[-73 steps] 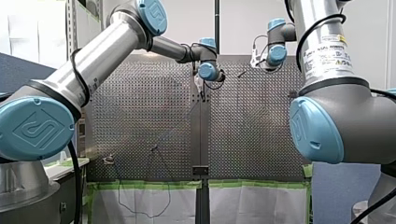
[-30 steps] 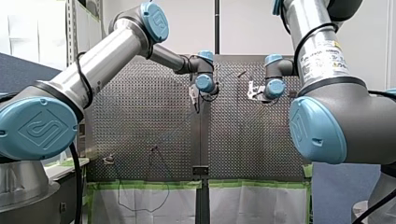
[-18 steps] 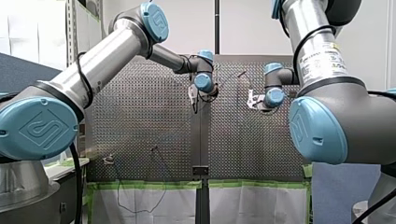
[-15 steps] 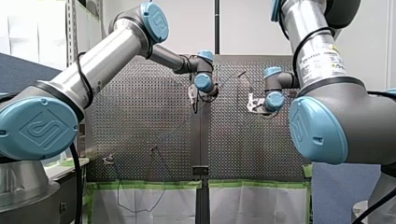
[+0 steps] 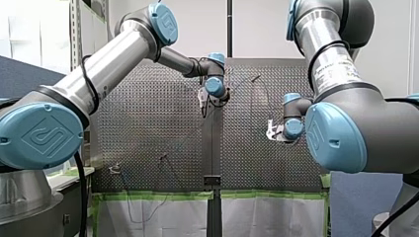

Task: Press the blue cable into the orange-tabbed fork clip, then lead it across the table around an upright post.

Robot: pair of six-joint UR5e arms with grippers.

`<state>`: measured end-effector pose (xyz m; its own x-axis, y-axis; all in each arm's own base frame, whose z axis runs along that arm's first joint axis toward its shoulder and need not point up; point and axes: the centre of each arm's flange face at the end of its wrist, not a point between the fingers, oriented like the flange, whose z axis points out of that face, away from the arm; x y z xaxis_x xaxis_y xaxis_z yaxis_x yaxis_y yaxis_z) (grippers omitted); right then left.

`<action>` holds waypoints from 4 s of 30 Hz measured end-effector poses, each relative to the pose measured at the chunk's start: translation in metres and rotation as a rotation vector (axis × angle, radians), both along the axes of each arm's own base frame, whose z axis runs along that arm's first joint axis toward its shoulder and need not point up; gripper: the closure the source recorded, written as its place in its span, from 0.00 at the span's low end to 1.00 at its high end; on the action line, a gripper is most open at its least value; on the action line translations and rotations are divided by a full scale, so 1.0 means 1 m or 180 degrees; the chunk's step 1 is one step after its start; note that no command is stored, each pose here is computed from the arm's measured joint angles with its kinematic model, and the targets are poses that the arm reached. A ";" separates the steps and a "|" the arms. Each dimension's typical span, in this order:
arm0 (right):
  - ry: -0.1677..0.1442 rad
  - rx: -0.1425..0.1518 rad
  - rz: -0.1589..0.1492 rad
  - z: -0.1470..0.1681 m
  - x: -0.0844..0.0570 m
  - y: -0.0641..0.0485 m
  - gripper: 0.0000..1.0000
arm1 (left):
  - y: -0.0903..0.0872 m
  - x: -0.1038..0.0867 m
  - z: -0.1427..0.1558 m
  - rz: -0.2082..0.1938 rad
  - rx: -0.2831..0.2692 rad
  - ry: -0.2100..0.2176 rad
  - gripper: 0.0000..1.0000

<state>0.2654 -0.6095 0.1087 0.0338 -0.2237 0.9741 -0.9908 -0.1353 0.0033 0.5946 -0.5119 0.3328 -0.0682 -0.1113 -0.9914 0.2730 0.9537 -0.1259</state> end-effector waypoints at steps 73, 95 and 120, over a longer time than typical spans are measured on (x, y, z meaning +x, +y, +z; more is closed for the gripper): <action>0.0197 0.0497 -0.0378 -0.267 -0.098 -0.016 1.00 | 0.012 -0.009 0.002 0.0176 0.0116 0.0349 0.00; 0.0271 0.0579 -0.0302 -0.269 -0.091 -0.011 1.00 | 0.027 -0.026 0.006 0.0081 0.0093 0.0862 0.00; 0.0275 0.0574 -0.0281 -0.269 -0.089 -0.010 1.00 | 0.098 -0.022 0.044 0.0071 -0.0096 0.0776 0.00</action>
<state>0.1763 -0.6199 -0.1602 0.0881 -0.3998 0.9124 -0.9959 -0.0541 0.0724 0.5730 -0.4142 0.3763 -0.3024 -0.1446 -0.9421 0.2101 0.9540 -0.2139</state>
